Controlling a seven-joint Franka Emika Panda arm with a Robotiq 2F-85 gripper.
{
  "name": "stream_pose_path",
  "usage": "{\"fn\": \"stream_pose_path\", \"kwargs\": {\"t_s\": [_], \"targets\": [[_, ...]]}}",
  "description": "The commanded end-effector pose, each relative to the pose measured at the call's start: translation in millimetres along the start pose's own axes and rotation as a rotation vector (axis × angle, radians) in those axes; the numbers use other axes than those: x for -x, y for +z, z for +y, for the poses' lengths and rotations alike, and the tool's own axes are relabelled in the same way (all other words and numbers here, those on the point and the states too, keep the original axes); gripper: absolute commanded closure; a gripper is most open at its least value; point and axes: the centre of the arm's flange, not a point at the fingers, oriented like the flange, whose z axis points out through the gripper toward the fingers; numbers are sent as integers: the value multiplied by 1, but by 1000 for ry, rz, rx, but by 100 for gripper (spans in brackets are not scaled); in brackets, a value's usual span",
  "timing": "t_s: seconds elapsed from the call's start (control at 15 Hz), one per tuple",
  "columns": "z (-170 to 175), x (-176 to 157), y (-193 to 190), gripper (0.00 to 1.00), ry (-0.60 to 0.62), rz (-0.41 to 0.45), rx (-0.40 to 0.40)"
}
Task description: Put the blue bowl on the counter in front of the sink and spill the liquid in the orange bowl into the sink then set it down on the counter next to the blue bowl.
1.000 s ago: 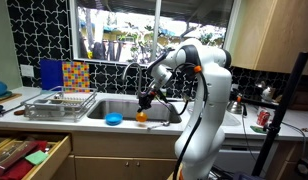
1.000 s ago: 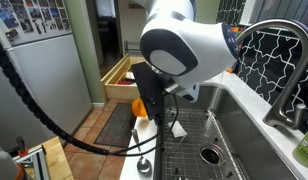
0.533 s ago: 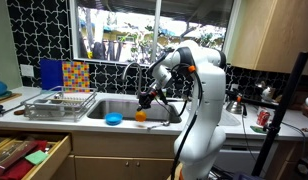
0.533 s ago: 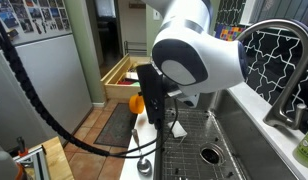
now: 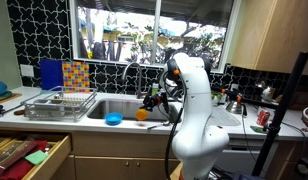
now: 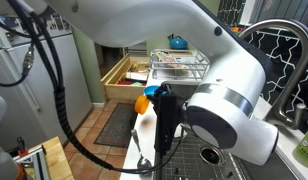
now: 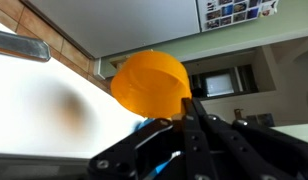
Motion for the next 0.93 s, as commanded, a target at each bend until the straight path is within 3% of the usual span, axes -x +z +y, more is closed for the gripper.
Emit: {"fn": "stream_pose_path", "kwargs": {"t_s": [0.0, 0.4, 0.87], "targets": [[25, -27, -11, 100, 84, -6, -94], [46, -47, -11, 100, 212, 5, -177], [32, -52, -14, 100, 278, 2, -144]]}}
